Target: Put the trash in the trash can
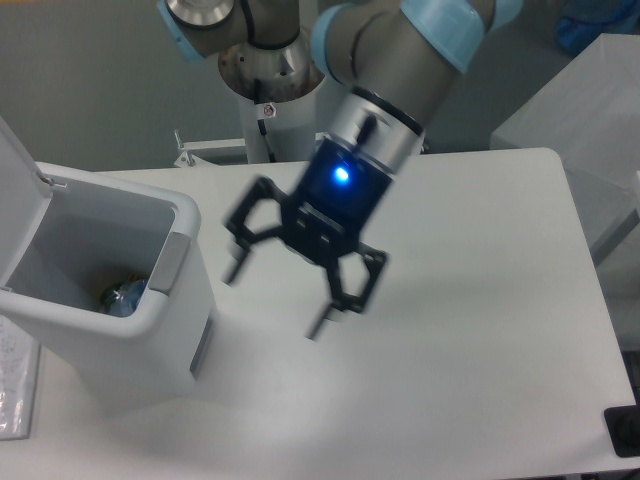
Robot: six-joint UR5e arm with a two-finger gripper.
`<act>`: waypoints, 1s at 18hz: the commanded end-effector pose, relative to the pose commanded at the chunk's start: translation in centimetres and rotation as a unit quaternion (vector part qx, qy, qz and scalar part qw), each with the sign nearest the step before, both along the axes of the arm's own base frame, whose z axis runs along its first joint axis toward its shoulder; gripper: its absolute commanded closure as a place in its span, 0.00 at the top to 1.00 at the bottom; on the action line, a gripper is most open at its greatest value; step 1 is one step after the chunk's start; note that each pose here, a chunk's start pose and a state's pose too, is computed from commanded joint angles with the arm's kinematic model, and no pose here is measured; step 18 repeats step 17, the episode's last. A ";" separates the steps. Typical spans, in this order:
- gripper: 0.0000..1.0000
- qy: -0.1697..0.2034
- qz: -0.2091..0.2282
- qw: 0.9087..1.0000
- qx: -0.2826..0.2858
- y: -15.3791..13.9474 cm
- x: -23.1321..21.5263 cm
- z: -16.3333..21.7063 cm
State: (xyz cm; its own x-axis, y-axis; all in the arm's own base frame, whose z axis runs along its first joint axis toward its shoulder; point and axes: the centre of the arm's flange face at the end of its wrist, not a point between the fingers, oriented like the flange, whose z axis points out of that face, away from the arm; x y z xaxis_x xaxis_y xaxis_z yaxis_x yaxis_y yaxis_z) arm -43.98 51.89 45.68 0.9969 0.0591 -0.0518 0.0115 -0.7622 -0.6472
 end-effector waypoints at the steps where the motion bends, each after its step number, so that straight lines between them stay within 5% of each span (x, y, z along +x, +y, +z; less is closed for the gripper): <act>1: 1.00 0.008 0.013 1.000 -0.028 0.0 -0.9 -1.6; 4: 1.00 0.033 0.025 0.995 -0.087 -0.7 -3.1 -4.9; 7: 1.00 0.076 -0.041 0.988 -0.132 -1.4 -3.4 -7.4; 11: 1.00 0.121 -0.109 0.965 -0.205 -4.0 -5.1 -9.8; 18: 1.00 0.096 -0.114 0.950 -0.275 -4.1 -6.0 -8.9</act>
